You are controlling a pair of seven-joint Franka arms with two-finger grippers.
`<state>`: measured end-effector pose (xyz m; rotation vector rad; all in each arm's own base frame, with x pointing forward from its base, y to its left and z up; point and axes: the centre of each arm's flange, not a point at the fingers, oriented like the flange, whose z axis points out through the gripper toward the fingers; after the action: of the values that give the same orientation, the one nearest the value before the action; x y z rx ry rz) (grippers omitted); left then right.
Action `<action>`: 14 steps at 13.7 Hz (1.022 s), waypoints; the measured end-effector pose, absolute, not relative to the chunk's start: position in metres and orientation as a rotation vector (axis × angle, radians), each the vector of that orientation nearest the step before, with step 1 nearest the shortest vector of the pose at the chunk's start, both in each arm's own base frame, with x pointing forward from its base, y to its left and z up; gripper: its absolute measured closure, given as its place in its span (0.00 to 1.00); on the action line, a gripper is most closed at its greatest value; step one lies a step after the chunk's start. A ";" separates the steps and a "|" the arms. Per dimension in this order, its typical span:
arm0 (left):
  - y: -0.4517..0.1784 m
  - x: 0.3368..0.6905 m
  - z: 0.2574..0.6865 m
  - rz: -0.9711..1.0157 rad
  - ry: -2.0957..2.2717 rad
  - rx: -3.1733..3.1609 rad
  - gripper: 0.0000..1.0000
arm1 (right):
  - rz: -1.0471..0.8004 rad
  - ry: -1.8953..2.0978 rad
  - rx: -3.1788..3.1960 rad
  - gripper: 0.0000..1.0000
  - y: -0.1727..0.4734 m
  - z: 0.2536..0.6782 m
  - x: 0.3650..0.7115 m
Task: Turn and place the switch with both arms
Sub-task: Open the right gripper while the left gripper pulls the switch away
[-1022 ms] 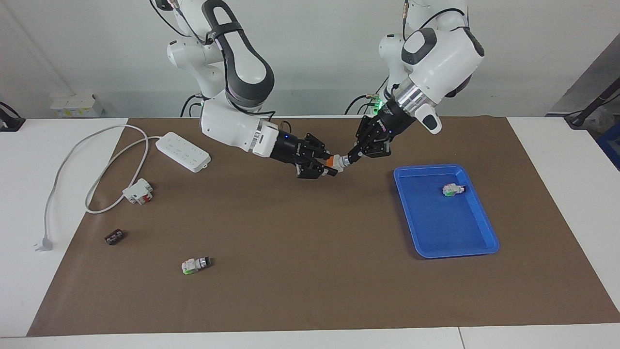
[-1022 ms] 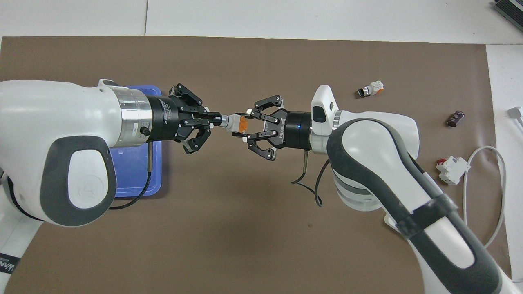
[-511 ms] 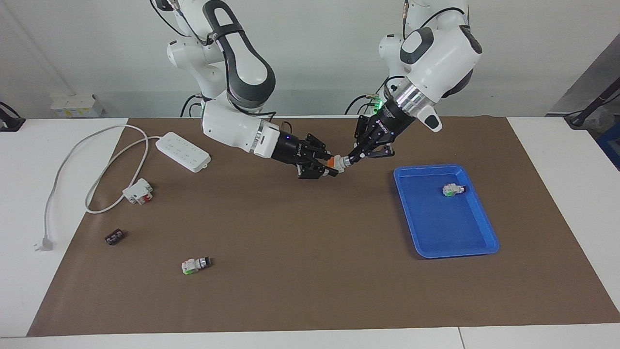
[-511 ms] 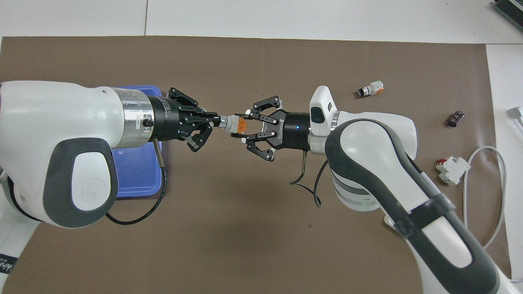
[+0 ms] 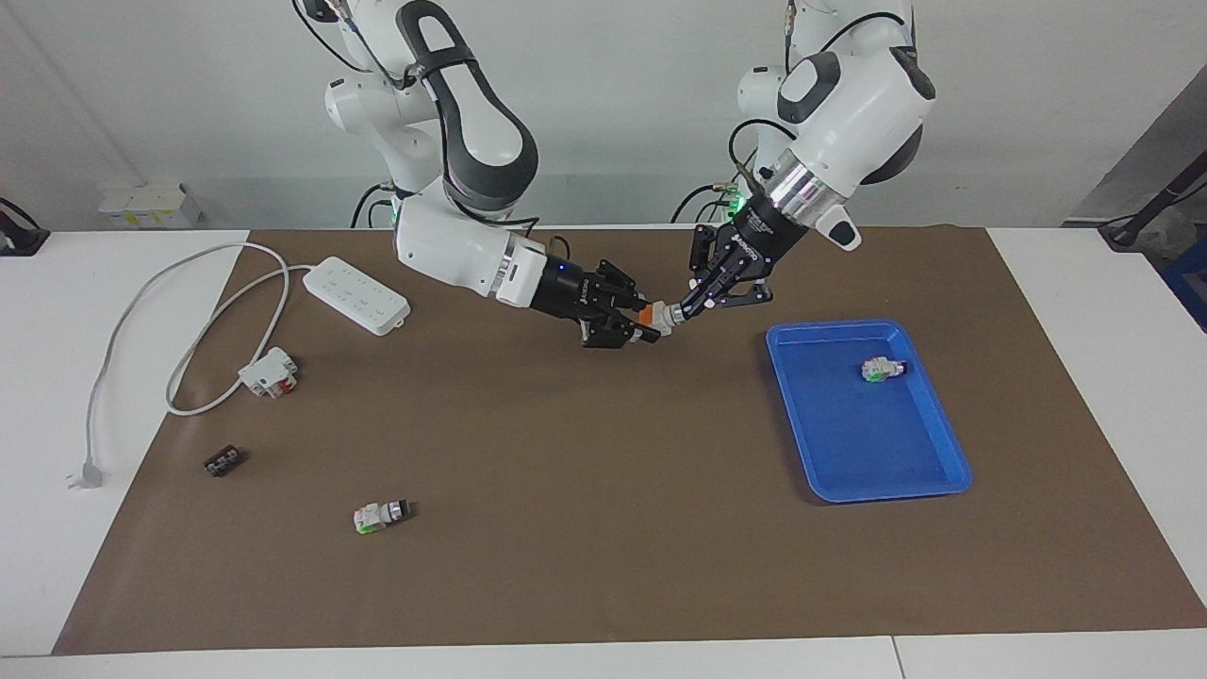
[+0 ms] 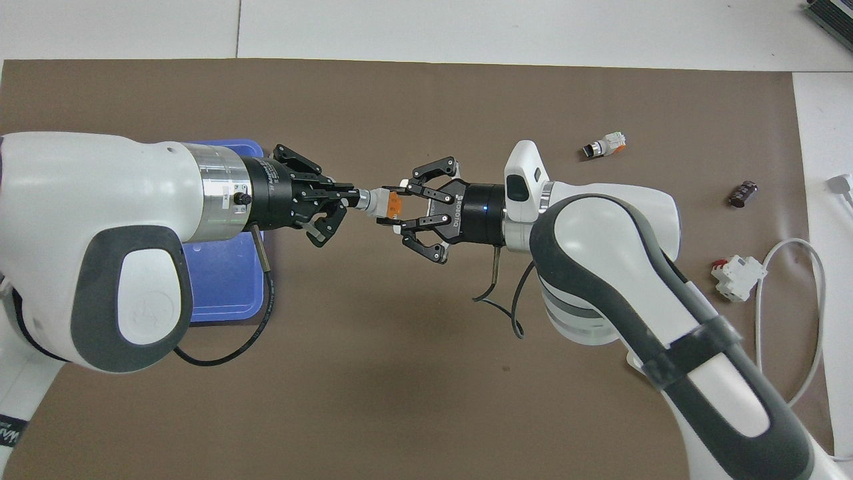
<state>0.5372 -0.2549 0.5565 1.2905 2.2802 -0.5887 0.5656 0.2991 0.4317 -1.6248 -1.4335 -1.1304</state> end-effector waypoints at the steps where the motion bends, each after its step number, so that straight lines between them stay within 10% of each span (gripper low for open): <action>1: -0.255 0.537 0.557 -0.587 2.280 1.292 0.90 | -1.130 -1.433 -1.625 0.58 0.299 0.432 0.566; 8: -0.219 0.560 0.553 -0.366 2.281 1.291 0.90 | -1.150 -1.435 -1.623 0.00 0.292 0.444 0.562; 14: -0.211 0.558 0.535 -0.142 1.988 1.784 0.90 | -1.047 -1.619 -1.729 0.00 0.254 0.458 0.573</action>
<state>0.5581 -0.2109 0.5348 1.7844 1.9883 -0.1417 0.5734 0.2542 0.4576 -1.7289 -1.6192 -1.0473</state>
